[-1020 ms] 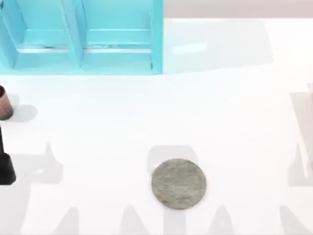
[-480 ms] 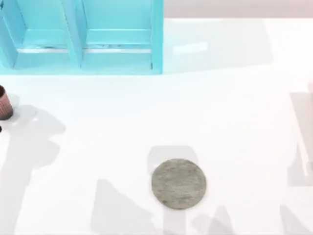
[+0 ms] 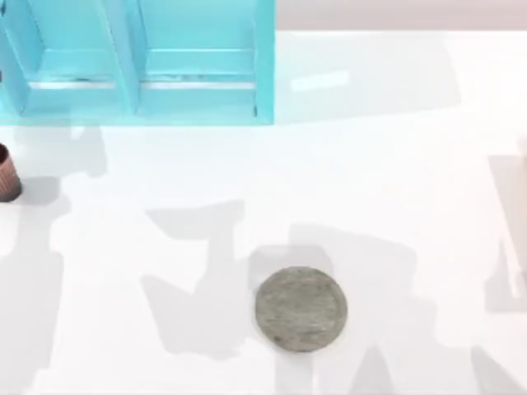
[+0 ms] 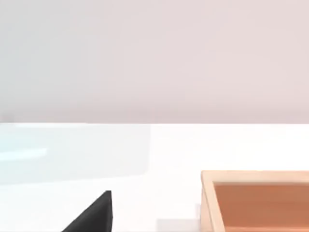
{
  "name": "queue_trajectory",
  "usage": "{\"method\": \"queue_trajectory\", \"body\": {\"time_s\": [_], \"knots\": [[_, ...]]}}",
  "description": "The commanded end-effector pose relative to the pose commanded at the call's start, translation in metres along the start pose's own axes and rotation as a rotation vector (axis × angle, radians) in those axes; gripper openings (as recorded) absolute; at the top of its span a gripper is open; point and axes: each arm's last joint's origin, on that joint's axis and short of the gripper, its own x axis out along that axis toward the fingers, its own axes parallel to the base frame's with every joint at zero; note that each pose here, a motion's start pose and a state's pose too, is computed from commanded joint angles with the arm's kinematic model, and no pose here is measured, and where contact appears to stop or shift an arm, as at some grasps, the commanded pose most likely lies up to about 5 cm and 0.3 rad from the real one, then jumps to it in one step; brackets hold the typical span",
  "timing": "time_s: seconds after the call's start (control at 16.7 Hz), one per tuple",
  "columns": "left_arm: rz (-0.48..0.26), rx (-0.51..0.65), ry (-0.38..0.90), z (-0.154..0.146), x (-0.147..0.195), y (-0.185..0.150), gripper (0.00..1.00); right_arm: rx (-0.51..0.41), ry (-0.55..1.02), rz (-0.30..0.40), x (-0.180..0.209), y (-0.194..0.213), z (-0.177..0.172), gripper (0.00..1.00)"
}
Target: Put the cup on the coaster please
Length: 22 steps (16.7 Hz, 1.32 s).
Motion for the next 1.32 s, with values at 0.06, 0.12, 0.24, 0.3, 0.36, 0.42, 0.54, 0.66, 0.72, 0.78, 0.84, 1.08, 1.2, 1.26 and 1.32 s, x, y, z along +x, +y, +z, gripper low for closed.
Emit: {"method": "queue_trajectory", "body": {"time_s": [0.06,0.12,0.24,0.3,0.36,0.42,0.54,0.66,0.72,0.78,0.84,1.08,1.2,1.26,1.32], "knots": [[-0.057,0.057,0.016,0.001,0.010,0.014,1.00,0.000,0.000,0.000,0.000,0.000,0.000,1.00],[-0.112,0.110,0.029,0.002,0.022,0.027,1.00,0.000,0.000,0.000,0.000,0.000,0.000,1.00],[-0.211,0.203,0.042,0.001,0.045,0.049,1.00,0.000,0.000,0.000,0.000,0.000,0.000,1.00],[-0.255,0.242,0.044,0.001,0.056,0.057,1.00,0.000,0.000,0.000,0.000,0.000,0.000,1.00],[-0.294,0.275,0.044,0.000,0.066,0.064,1.00,0.000,0.000,0.000,0.000,0.000,0.000,1.00],[-0.326,0.302,0.043,-0.001,0.076,0.070,1.00,0.000,0.000,0.000,0.000,0.000,0.000,1.00],[-0.371,0.339,0.040,-0.003,0.089,0.076,1.00,0.000,0.000,0.000,0.000,0.000,0.000,1.00],[-0.388,0.352,0.038,-0.003,0.094,0.079,1.00,0.000,0.000,0.000,0.000,0.000,0.000,1.00],[-0.388,0.352,0.038,-0.003,0.094,0.079,1.00,0.000,0.000,0.000,0.000,0.000,0.000,1.00],[-0.388,0.352,0.038,-0.003,0.094,0.079,1.00,0.000,0.000,0.000,0.000,0.000,0.000,1.00],[-0.388,0.352,0.038,-0.003,0.094,0.079,1.00,0.000,0.000,0.000,0.000,0.000,0.000,1.00],[-0.391,0.352,0.038,-0.003,0.105,0.075,1.00,0.000,0.000,0.000,0.000,0.000,0.000,1.00],[-0.392,0.353,0.038,-0.005,0.124,0.070,1.00,0.000,0.000,0.000,0.000,0.000,0.000,1.00],[-0.389,0.353,0.038,-0.006,0.135,0.066,1.00,0.000,0.000,0.000,0.000,0.000,0.000,1.00],[-0.383,0.353,0.038,-0.007,0.146,0.063,1.00,0.000,0.000,0.000,0.000,0.000,0.000,1.00]]}}
